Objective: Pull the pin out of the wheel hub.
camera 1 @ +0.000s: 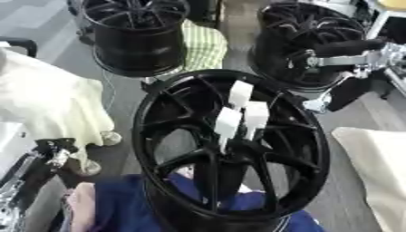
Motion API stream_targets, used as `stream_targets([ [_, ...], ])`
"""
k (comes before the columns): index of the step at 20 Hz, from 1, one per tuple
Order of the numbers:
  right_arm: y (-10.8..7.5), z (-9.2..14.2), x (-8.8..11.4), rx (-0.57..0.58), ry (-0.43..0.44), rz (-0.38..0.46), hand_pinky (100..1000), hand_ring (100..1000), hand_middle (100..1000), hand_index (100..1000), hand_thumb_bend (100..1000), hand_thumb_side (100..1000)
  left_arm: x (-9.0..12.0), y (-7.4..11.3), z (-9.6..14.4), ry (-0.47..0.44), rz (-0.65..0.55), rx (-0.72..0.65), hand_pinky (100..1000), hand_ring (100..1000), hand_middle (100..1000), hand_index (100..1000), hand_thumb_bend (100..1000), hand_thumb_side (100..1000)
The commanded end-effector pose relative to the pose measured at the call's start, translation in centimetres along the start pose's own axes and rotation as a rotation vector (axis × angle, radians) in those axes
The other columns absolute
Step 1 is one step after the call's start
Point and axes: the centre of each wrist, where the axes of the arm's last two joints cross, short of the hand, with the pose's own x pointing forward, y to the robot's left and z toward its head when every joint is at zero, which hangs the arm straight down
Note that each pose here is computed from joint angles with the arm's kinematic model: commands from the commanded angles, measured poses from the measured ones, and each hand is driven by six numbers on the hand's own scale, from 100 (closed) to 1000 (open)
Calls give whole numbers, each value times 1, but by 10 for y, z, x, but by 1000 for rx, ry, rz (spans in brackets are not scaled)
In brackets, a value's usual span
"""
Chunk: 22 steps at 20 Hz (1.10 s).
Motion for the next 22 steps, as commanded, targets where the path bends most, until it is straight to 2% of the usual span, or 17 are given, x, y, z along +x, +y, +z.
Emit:
stream_targets([
  [1, -10, 0, -1, -16, 6, 14, 781, 867, 932, 962, 133, 409, 10, 2, -3, -31, -20, -6, 511, 825, 628, 780, 169, 545],
  [7, -7, -13, -3, 13, -2, 5, 779, 865, 924, 962, 133, 416, 10, 1, -3, -30, -19, -9, 511, 825, 628, 780, 171, 544],
  [9, -5, -15, -5, 19, 7, 2, 782, 870, 925, 961, 103, 459, 10, 1, -3, -29, -19, -10, 510, 825, 628, 780, 171, 544],
  [22, 8, -31, -21, 45, 53, -30, 775, 864, 911, 951, 100, 482, 10, 0, -4, -26, -16, -16, 509, 825, 628, 780, 176, 543],
])
